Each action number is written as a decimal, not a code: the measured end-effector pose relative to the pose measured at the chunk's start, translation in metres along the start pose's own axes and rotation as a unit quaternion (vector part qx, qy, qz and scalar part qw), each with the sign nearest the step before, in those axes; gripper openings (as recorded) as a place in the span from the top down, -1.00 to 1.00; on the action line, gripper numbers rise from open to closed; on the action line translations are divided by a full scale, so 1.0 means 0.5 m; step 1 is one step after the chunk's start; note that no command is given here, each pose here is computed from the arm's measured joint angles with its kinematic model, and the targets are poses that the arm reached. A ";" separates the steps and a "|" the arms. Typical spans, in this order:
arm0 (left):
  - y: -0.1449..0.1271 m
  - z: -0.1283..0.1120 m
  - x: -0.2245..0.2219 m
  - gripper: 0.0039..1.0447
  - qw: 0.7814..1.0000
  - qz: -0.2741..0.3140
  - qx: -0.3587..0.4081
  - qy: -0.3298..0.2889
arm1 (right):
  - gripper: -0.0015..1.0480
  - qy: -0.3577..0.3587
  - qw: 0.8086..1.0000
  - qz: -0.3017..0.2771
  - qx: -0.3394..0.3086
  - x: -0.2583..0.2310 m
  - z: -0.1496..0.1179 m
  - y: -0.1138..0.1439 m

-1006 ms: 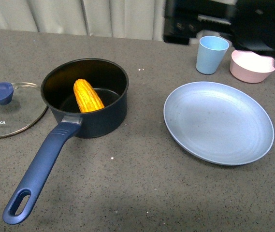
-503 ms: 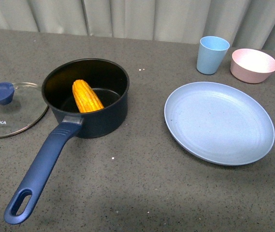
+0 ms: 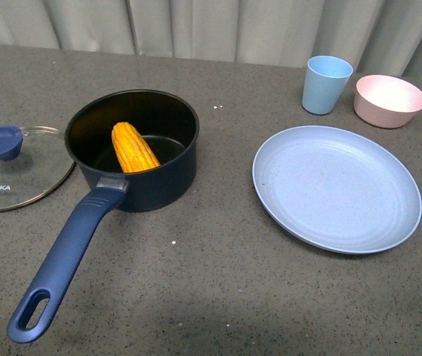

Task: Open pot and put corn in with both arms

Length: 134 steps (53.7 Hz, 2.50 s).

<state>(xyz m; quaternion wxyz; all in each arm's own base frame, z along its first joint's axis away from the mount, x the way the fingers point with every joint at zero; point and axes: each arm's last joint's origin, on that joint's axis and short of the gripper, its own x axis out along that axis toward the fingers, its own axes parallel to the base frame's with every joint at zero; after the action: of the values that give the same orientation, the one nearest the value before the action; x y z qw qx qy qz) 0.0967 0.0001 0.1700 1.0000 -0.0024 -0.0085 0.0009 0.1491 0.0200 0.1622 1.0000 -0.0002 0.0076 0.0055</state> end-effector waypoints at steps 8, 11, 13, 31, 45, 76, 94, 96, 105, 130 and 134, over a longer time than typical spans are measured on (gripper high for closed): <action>0.000 0.000 0.000 -0.88 1.000 0.000 0.000 0.000 | 0.98 0.000 1.000 -0.004 0.000 -0.016 0.000 -0.012; 0.000 0.000 0.000 -0.88 1.000 0.000 0.000 0.000 | 0.98 -0.002 1.000 -0.005 0.001 -0.021 0.002 -0.015; 0.000 0.000 0.000 -0.88 1.000 0.000 0.000 0.000 | 0.98 -0.002 1.000 -0.003 0.001 -0.024 0.002 -0.017; 0.000 0.000 0.000 -0.88 1.000 0.000 0.000 0.000 | 0.98 -0.010 1.000 -0.005 0.001 -0.052 0.011 -0.039; 0.000 0.000 0.000 -0.88 1.000 0.000 0.000 0.000 | 0.98 -0.012 1.000 -0.005 0.001 -0.066 0.012 -0.039; 0.000 0.000 0.000 -0.88 1.000 0.000 0.000 0.000 | 0.98 0.006 1.000 -0.004 0.001 -0.097 0.001 -0.038; 0.000 0.000 0.000 -0.88 1.000 0.000 0.000 0.000 | 0.62 -0.009 1.000 -0.004 0.000 -0.103 0.005 -0.038; 0.000 0.000 0.000 -0.88 1.000 0.000 0.000 0.000 | 0.45 -0.009 1.000 -0.004 0.000 -0.104 0.005 -0.038; 0.000 0.000 0.000 -0.88 1.000 0.000 0.000 0.000 | -0.09 -0.009 1.000 -0.004 0.000 -0.104 0.005 -0.038; 0.000 0.000 0.000 -0.88 1.000 0.000 0.000 0.000 | -0.82 -0.009 1.000 -0.004 0.000 -0.104 0.005 -0.038; 0.000 0.000 0.000 -0.88 1.000 0.000 0.000 0.000 | -0.82 -0.009 1.000 -0.004 0.000 -0.104 0.005 -0.038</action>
<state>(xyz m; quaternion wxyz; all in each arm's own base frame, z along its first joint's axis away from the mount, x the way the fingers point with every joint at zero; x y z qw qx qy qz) 0.0967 0.0001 0.1700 1.0000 -0.0024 -0.0085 0.0009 0.0976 0.0003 0.1653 1.0000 0.0003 -0.0016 0.0019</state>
